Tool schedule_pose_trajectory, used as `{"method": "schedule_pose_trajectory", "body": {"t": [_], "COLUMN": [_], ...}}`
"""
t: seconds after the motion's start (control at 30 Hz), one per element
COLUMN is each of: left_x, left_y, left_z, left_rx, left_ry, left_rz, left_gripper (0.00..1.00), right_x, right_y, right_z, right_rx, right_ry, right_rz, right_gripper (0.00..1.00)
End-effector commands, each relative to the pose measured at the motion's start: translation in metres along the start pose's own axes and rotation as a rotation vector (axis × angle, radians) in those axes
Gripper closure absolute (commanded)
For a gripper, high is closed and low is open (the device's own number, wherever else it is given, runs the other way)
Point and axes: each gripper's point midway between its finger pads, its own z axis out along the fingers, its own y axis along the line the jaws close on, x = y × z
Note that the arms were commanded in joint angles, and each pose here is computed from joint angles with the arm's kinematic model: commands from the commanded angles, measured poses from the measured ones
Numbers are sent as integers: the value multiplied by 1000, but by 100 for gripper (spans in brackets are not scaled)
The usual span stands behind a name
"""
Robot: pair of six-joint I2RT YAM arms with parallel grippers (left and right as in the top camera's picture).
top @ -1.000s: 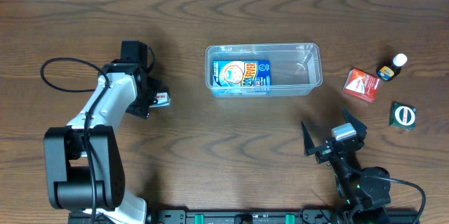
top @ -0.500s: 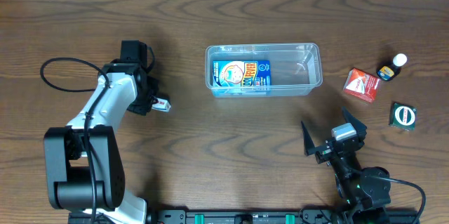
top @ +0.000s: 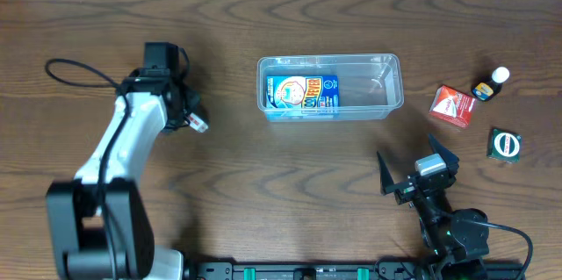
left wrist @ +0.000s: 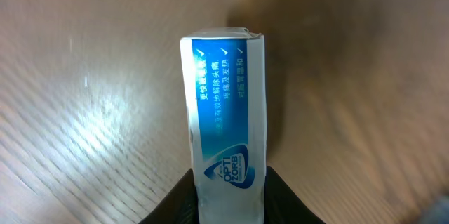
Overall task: Pack container
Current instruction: 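Move the left gripper to the white Panadol box and grasp it, then carry the white box with the left gripper over the container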
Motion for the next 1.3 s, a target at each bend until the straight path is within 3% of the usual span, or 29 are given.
{"method": "schedule_pose_trajectory", "body": {"t": [0.0, 0.17, 0.33, 0.53, 0.7, 0.83, 1.03, 1.13, 1.27], "left_x": [-26, -32, -24, 19, 72, 103, 128, 129, 123], "left_y": [-22, -65, -98, -141, -165, -177, -192, -203, -220], "left_z": [-46, -115, -171, -203, -209, -213, -212, -210, -210], "left_rx": [109, 393, 648, 874, 936, 976, 1018, 1022, 1022], "left_ry": [-135, -267, -331, -326, -331, -336, -331, -335, -334], "left_rz": [232, 425, 495, 730, 1003, 1130, 1220, 1245, 1245], "left_gripper": [73, 73, 76, 77, 77, 77, 78, 92, 92], "right_x": [0, 0, 0, 0, 0, 0, 0, 0, 0], "right_y": [2, 2, 2, 2, 2, 2, 2, 2, 2], "right_z": [0, 0, 0, 0, 0, 0, 0, 0, 0], "right_rx": [-9, -9, -9, -9, -9, -9, -9, -9, -9], "right_ry": [-2, -2, -2, -2, -2, -2, -2, -2, -2], "right_rz": [-15, -15, -15, -15, -15, -15, -15, -15, -15], "right_gripper": [1, 1, 1, 1, 1, 1, 1, 1, 1]}}
